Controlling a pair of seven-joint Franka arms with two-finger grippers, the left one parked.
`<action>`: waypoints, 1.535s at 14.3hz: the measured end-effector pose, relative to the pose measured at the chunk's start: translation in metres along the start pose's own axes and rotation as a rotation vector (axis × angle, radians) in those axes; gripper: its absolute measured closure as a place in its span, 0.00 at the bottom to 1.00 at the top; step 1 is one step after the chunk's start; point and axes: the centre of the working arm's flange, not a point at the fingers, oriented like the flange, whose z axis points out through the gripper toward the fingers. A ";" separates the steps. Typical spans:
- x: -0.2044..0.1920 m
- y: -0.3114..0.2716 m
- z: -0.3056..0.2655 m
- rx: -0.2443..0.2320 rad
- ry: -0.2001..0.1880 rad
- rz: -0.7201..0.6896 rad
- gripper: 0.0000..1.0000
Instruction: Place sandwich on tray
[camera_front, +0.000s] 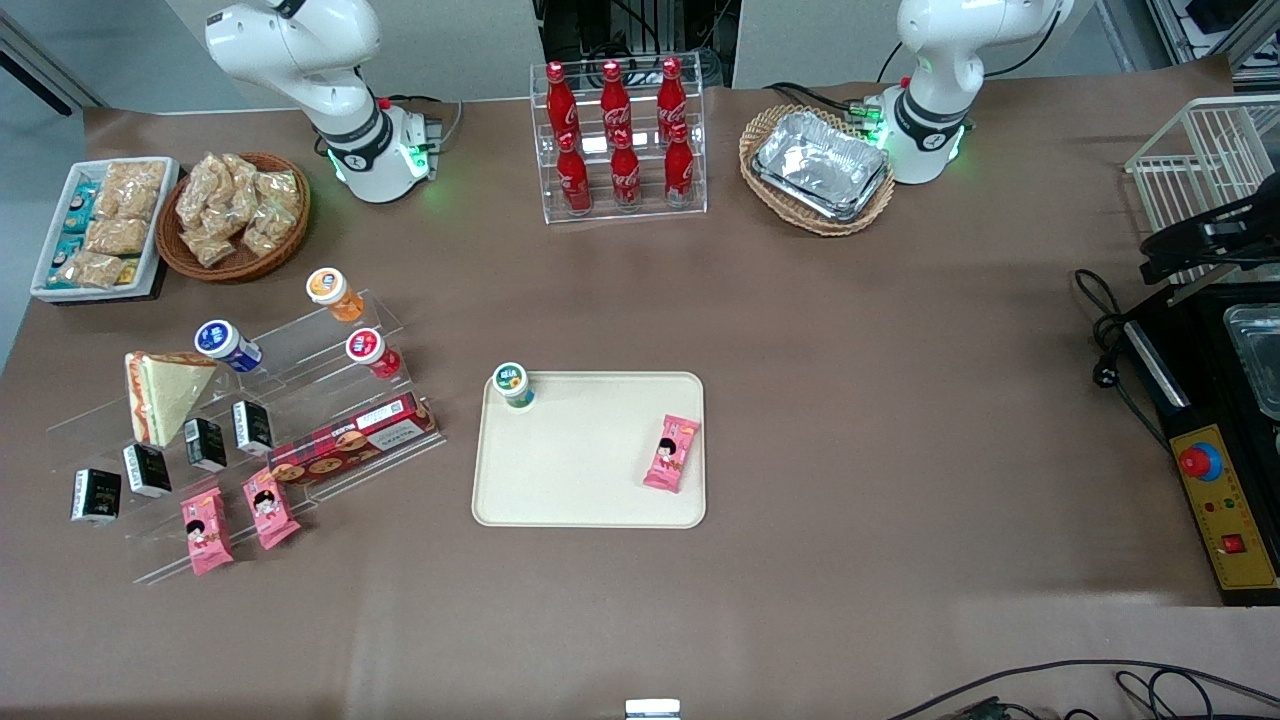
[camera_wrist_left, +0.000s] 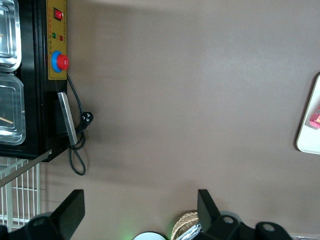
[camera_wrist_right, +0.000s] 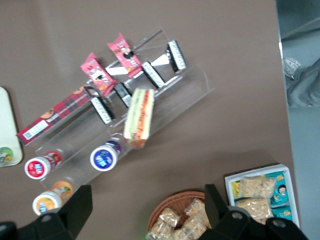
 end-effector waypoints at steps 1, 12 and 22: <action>-0.003 0.011 0.001 0.001 -0.002 0.007 0.00; 0.018 -0.013 0.107 0.042 -0.065 0.034 0.00; -0.002 -0.038 0.236 0.048 -0.044 0.109 0.00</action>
